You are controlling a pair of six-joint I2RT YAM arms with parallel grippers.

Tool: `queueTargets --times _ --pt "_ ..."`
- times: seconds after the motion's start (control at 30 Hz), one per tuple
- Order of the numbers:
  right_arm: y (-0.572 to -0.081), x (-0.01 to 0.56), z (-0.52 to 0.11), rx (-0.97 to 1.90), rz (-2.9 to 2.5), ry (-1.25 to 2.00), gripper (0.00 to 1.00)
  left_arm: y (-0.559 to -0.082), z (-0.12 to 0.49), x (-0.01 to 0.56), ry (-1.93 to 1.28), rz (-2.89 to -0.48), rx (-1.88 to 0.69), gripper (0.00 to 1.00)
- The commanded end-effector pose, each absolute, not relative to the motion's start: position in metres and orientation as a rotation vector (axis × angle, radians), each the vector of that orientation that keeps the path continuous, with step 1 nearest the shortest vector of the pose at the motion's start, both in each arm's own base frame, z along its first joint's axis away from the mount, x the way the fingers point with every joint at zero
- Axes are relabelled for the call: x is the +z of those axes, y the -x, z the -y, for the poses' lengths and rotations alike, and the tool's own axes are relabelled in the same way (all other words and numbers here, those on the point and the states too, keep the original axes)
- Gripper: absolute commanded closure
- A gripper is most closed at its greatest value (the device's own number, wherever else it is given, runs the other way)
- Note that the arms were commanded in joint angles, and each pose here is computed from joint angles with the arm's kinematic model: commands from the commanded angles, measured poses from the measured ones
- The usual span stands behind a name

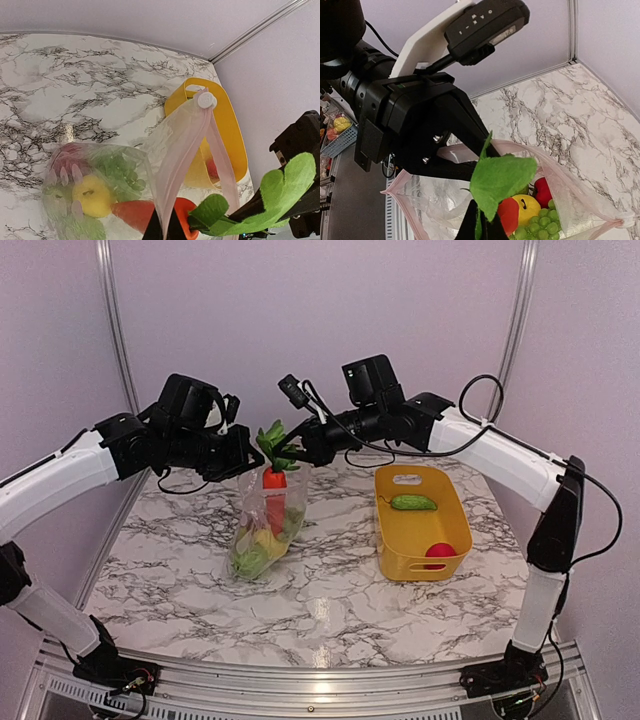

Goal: Place the food in the zip-top bag and seal the zipper
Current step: Adjust the fake vegetable in the zipper food storage bag.

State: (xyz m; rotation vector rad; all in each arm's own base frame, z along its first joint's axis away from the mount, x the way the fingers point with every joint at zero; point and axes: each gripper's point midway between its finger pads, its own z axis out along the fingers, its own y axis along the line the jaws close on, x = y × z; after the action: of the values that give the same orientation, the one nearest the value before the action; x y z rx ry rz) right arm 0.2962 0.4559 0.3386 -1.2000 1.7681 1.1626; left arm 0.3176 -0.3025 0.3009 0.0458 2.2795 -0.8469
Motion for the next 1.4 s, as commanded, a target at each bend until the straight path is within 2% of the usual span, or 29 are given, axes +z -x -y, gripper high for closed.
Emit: queueTargets --times 0.0,0.1,0.23,0.33,0.5,0.8,1.0,1.27,1.3,1.37 --pt "-0.305 0.321 -0.453 1.076 -1.839 1.172 1.00 -0.317 0.297 0.321 -0.036 -2.208 -0.875 1.00" --pt "-0.296 0.321 -0.457 1.148 -1.826 1.197 1.00 -0.315 0.296 0.320 -0.039 -2.209 -0.873 1.00" --pt "-0.270 0.352 -0.460 1.339 -1.689 1.297 1.00 -0.314 0.294 0.316 -0.043 -2.218 -0.865 1.00" --pt "-0.276 0.363 -0.450 1.453 -1.688 1.263 1.00 -0.315 0.289 0.315 -0.033 -2.212 -0.833 1.00" --pt "-0.298 0.336 -0.438 1.536 -1.828 1.146 1.00 -0.314 0.286 0.310 -0.027 -2.218 -0.823 1.00" --pt "-0.296 0.293 -0.457 1.555 -1.947 1.164 1.00 -0.314 0.285 0.306 -0.020 -2.220 -0.817 0.99" --pt "-0.309 0.249 -0.458 1.245 -2.087 1.142 1.00 -0.313 0.282 0.304 -0.018 -2.224 -0.804 0.98" --pt "-0.329 0.278 -0.468 0.904 -1.981 1.131 0.95 -0.312 0.283 0.301 -0.014 -2.226 -0.817 0.98" --pt "-0.332 0.278 -0.468 0.844 -1.985 1.121 0.90 -0.312 0.284 0.300 -0.014 -2.227 -0.820 0.98" --pt "-0.336 0.276 -0.468 0.727 -1.960 1.141 0.72 -0.313 0.285 0.300 -0.016 -2.226 -0.828 0.98"
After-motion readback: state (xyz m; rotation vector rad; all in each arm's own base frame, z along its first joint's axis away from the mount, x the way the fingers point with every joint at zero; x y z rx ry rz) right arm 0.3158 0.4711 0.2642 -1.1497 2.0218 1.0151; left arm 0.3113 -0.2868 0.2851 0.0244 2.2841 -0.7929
